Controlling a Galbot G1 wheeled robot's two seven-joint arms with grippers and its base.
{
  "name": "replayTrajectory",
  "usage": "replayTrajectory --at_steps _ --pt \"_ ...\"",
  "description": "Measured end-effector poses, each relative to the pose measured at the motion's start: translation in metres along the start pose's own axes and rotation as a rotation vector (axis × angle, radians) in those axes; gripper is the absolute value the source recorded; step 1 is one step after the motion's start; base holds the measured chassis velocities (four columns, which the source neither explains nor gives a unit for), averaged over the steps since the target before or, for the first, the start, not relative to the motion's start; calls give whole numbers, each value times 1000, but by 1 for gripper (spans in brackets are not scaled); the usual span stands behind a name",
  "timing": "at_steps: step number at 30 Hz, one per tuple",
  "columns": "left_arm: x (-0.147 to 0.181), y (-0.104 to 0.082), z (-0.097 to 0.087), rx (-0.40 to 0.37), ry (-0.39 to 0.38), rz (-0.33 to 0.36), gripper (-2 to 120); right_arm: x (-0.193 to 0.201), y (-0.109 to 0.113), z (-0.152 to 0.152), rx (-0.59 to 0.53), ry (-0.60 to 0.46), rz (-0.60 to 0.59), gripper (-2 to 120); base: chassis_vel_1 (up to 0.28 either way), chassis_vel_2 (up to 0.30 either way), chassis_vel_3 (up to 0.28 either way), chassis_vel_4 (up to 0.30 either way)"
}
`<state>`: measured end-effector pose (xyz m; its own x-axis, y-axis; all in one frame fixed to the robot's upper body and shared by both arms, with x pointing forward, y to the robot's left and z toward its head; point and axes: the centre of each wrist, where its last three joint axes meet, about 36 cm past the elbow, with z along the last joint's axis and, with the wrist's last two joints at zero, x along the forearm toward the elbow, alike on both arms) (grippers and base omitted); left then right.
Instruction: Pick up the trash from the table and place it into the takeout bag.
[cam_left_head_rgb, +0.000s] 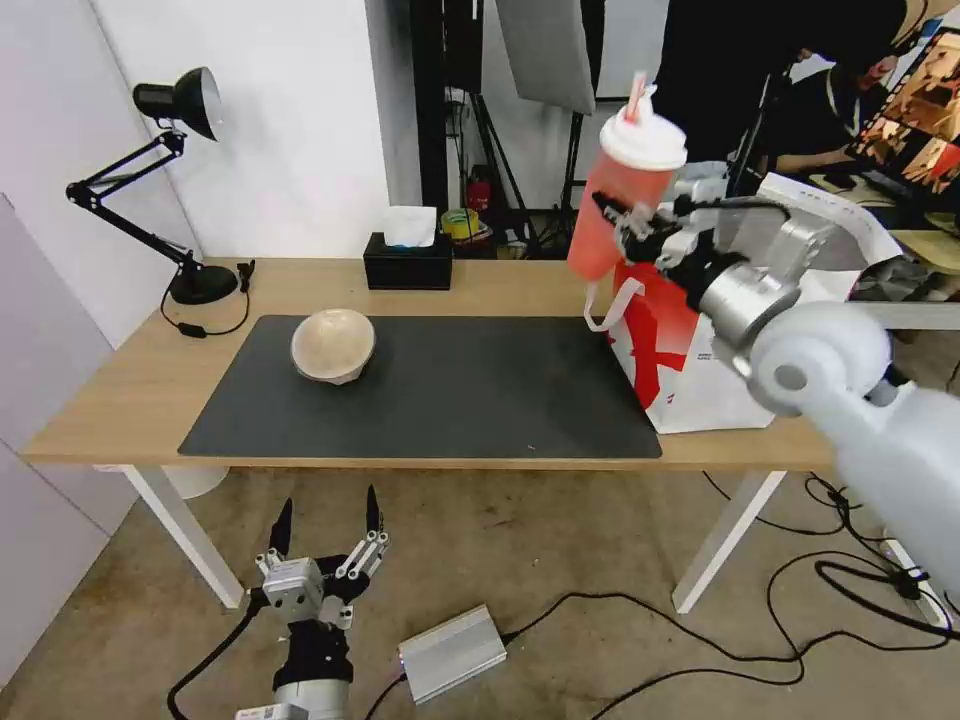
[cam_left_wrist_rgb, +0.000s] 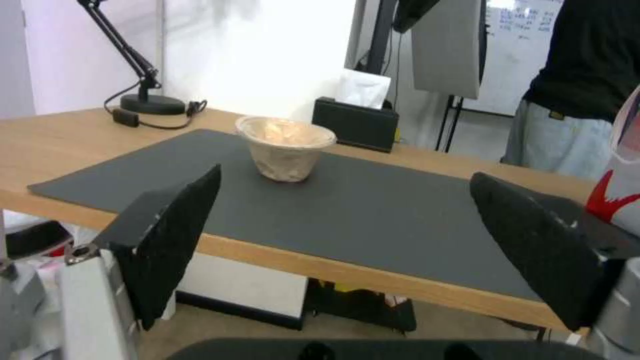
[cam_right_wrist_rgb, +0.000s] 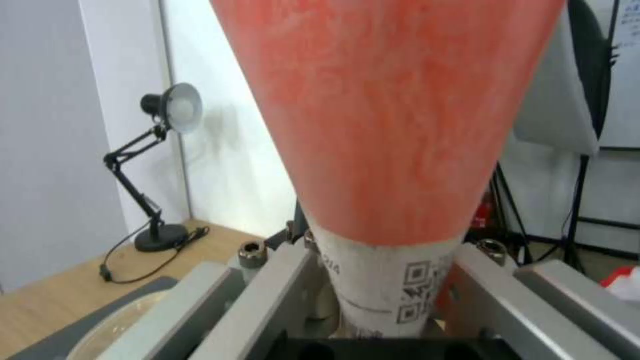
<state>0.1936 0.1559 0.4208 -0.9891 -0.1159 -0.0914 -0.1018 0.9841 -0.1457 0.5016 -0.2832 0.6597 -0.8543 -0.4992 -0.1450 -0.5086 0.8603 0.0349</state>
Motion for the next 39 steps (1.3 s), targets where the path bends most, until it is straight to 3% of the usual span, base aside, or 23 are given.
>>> replayTrajectory --at_steps 15,39 --pt "-1 1 2 -16 -7 2 100 -3 -17 -20 17 -11 39 5 0 0 0 0" --pt "-2 1 8 -24 -4 13 100 4 -73 -27 40 1 179 5 0 0 0 0"
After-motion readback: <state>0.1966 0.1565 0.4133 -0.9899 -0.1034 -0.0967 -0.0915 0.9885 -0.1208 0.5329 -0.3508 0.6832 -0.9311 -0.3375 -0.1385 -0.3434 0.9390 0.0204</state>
